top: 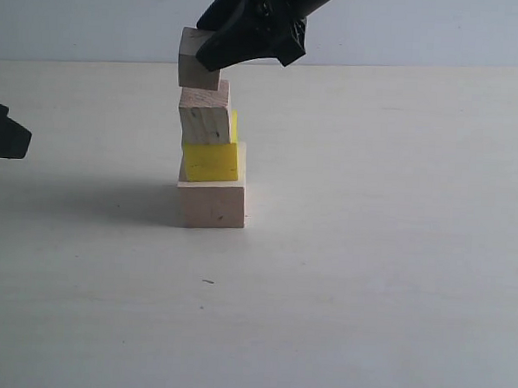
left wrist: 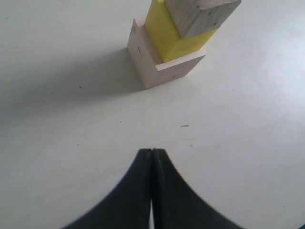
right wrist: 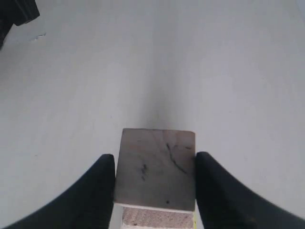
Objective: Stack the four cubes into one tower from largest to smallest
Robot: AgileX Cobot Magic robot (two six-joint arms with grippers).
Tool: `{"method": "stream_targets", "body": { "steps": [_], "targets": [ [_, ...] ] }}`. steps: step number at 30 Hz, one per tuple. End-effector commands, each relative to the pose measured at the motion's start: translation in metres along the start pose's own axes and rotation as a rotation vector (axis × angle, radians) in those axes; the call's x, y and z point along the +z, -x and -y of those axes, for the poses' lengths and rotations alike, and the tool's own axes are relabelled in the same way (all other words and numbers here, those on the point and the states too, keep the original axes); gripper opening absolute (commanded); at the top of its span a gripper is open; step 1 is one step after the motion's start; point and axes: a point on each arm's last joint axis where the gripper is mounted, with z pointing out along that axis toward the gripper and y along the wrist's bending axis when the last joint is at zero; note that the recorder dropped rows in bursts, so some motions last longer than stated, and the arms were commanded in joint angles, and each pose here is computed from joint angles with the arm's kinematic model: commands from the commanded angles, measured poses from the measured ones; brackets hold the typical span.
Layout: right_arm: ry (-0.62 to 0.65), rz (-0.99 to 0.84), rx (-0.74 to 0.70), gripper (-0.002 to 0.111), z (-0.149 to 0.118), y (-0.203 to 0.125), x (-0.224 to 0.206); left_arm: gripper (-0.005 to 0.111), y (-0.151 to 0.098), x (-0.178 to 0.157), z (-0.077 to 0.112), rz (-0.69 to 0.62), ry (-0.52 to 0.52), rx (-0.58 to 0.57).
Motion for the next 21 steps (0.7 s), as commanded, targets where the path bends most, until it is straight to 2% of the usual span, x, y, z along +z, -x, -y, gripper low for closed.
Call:
{"method": "stream_targets", "body": {
  "steps": [1, 21],
  "targets": [
    [-0.001, 0.017, 0.008, 0.0, -0.0002, 0.0011, -0.0005, 0.0, 0.0005, 0.0014, -0.0012, 0.005, 0.006, 0.0],
    [0.009, 0.027, 0.043, 0.0, 0.0022, -0.0029, 0.0046, 0.0, 0.0005, 0.0014, -0.0009, 0.005, 0.004, -0.002]
  ]
}}
